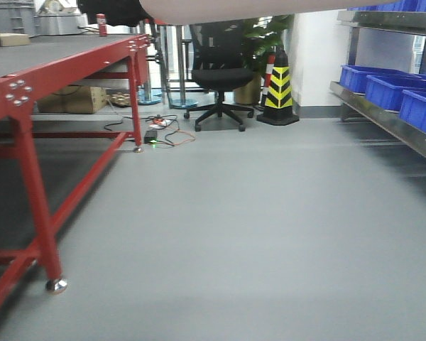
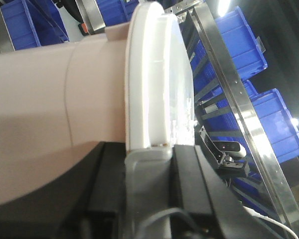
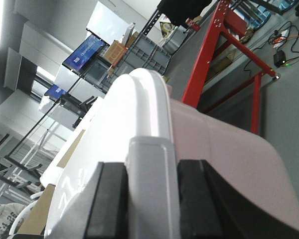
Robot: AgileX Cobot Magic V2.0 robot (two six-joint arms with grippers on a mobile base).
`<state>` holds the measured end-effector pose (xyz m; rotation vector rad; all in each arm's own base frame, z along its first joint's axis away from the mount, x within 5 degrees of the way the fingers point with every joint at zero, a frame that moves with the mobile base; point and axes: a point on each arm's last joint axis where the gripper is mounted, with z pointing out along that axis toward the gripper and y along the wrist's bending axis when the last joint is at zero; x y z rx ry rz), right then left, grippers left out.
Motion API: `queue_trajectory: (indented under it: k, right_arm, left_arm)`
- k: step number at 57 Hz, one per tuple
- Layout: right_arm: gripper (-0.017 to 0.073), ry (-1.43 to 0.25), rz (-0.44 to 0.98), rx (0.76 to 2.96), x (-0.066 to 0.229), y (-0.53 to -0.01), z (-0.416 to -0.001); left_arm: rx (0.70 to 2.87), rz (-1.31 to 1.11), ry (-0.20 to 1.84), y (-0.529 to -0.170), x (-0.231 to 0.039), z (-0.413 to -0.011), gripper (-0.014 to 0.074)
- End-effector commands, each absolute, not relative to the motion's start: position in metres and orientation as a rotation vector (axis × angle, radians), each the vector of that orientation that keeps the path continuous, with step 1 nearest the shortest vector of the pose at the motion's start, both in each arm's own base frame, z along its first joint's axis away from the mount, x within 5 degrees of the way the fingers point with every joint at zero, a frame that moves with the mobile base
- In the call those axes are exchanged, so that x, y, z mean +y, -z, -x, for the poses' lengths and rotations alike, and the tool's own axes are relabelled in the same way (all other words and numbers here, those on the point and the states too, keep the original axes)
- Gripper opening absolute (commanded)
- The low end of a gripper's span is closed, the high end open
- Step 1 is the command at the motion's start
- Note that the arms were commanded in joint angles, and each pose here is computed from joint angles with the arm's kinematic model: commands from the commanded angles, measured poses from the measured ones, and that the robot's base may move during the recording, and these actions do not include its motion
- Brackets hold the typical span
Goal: Grab white bin and place on right shelf
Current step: 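Hold the bin raised with both grippers while driving to the shelving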
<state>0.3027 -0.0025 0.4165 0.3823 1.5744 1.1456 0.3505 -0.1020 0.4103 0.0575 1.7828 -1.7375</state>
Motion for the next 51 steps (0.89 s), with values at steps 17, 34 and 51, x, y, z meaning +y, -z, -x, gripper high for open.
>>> queue_trajectory:
  k: [17,34,51]
  right_arm:
    - [0.0062,-1.285,-0.236,1.493,0.0149,-0.4461,-0.2822]
    - [0.0062,-1.285,-0.236,1.493,0.0149,-0.4461,-0.2822]
    - [0.0062,-1.285,-0.236,1.493,0.0149,-0.4461,-0.2822]
  left_arm:
    - [1.638,-0.368,1.943,-0.4505,-0.1152,-0.3076,-0.0126]
    - [1.638,-0.368,1.943,-0.4505,-0.1152,-0.3076,-0.0126]
    - [1.64,-0.369,1.942,-0.4504,-0.1152,-0.3076,-0.0126]
